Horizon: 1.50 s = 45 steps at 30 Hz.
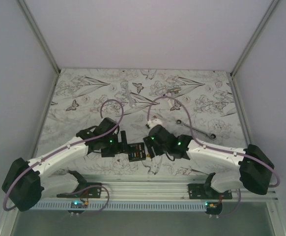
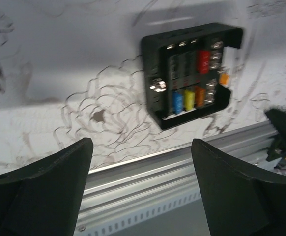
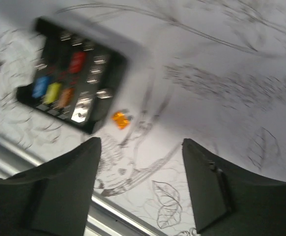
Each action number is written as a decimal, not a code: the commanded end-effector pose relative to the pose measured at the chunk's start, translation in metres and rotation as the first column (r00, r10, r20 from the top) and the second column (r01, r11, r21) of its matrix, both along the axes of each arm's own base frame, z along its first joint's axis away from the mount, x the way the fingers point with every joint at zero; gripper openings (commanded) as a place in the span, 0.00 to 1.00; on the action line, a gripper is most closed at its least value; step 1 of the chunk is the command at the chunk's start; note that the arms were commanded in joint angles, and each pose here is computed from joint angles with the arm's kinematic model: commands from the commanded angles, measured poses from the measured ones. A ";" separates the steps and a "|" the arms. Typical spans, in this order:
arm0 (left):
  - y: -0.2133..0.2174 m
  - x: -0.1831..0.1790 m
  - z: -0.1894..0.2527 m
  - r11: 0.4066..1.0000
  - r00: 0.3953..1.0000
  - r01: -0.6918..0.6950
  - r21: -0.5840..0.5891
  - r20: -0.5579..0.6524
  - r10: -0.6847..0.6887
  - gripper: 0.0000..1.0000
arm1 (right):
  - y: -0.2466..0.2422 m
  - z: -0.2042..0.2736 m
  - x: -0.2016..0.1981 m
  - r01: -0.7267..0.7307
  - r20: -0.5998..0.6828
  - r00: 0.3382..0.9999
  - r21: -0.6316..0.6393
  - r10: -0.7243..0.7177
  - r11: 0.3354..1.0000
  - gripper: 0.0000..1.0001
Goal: Snap on the fuse box
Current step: Move the fuse box cover to the center of the board.
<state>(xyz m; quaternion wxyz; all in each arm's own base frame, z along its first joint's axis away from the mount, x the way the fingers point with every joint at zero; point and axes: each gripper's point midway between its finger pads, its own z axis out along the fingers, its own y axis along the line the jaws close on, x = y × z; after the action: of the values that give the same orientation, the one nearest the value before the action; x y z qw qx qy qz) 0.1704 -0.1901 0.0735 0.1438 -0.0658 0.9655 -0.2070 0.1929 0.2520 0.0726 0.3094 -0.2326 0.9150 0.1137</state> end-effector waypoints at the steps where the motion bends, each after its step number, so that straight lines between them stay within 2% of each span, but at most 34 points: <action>1: 0.036 -0.017 -0.019 0.990 0.992 -0.098 0.101 -0.069 0.106 0.88 | 0.050 0.026 -0.021 -0.283 0.145 0.950 0.027 0.276 0.959 0.78; 6: 0.060 -0.018 -0.029 0.969 0.959 -0.241 0.057 -0.141 0.247 0.91 | 0.073 0.018 -0.039 -0.407 0.173 0.894 -0.065 0.412 0.911 0.93; 11: 0.070 -0.016 -0.026 0.953 0.945 -0.301 0.015 -0.127 0.301 0.92 | 0.092 0.001 -0.039 -0.456 0.164 0.864 -0.148 0.476 0.878 0.95; 16: 0.072 -0.016 -0.026 0.950 0.942 -0.312 -0.002 -0.128 0.309 0.92 | 0.105 -0.020 -0.024 -0.423 0.164 0.870 -0.236 0.465 0.875 0.93; 21: 0.070 -0.014 -0.019 0.954 0.951 -0.298 -0.024 -0.097 0.295 0.92 | 0.096 -0.030 0.011 -0.275 0.186 0.924 -0.282 0.334 0.919 0.79; 27: 0.064 -0.011 -0.009 0.962 0.962 -0.267 -0.055 -0.070 0.263 0.92 | 0.088 -0.032 0.046 -0.189 0.193 0.950 -0.269 0.245 0.944 0.72; 32: 0.053 -0.008 0.001 0.980 0.981 -0.193 -0.038 -0.013 0.193 0.92 | 0.085 -0.026 0.065 -0.185 0.197 0.953 -0.224 0.231 0.957 0.72; 35: 0.042 -0.007 0.007 0.991 0.991 -0.131 -0.006 0.036 0.131 0.90 | 0.085 0.001 0.067 -0.188 0.218 0.953 -0.117 0.209 0.975 0.77; 38: 0.031 -0.006 0.009 0.997 0.995 -0.068 0.027 0.075 0.066 0.87 | 0.068 0.026 0.073 -0.126 0.234 0.964 -0.029 0.129 0.992 0.87; 45: -0.005 0.000 0.014 0.982 0.979 0.106 0.153 0.155 -0.130 0.78 | -0.018 0.036 0.086 0.134 0.202 0.970 0.013 -0.134 0.991 1.00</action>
<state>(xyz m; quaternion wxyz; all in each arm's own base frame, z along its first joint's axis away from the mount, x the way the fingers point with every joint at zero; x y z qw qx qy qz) 0.1585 -0.1822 0.0824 0.1782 -0.0359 0.9657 -0.1854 0.2777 0.2737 0.1163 0.4193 -0.2490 0.8689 0.0844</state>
